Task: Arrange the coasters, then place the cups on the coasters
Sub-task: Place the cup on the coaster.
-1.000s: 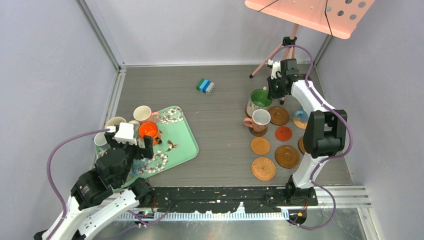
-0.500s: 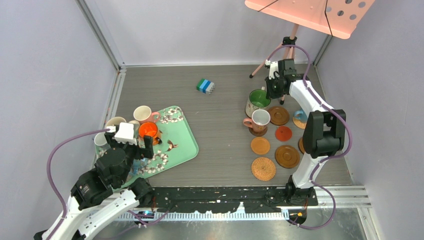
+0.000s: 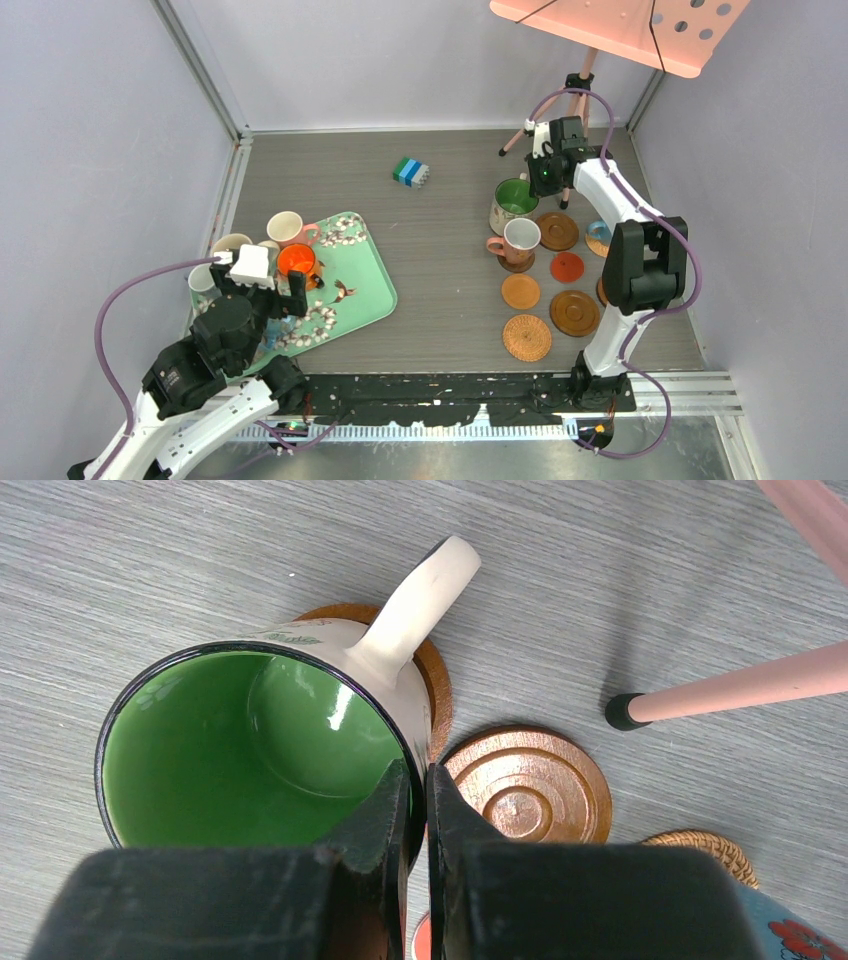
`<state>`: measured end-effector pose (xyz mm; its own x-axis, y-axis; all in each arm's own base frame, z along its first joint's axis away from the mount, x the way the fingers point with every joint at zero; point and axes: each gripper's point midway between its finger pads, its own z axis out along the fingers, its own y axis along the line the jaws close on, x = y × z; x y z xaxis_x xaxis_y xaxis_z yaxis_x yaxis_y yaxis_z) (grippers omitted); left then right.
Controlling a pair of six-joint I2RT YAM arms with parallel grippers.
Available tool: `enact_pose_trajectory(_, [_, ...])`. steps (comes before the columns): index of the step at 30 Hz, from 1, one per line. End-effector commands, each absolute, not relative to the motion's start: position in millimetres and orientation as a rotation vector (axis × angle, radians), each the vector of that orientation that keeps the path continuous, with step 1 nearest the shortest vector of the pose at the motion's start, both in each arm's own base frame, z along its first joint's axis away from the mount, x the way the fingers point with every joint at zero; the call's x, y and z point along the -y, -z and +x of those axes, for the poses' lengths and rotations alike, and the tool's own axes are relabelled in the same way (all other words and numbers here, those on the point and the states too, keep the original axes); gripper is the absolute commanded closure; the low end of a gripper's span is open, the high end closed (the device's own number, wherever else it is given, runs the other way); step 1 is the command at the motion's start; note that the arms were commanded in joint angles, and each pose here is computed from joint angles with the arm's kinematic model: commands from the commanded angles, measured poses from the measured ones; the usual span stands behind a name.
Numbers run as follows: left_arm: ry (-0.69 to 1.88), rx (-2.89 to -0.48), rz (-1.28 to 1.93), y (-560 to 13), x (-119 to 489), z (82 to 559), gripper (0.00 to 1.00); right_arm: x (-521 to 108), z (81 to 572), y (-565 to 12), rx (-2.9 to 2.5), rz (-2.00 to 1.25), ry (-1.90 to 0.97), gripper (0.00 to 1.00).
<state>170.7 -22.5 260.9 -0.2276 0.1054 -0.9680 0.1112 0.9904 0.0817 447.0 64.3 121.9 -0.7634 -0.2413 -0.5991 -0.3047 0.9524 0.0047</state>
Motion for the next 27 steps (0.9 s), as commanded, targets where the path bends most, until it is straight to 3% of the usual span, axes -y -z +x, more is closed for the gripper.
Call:
enact_pose_trajectory(1, [0.014,-1.776,0.147,-269.9,27.1,176.6,0.01,-70.6,471.9,-160.7,-2.342,-0.372,-0.134,0.95])
enact_pose_trajectory(27, [0.004,-1.783,0.152,-268.5,27.4,177.5,0.01,-54.1,479.4,-173.7,-2.324,-0.258,-0.087,0.95])
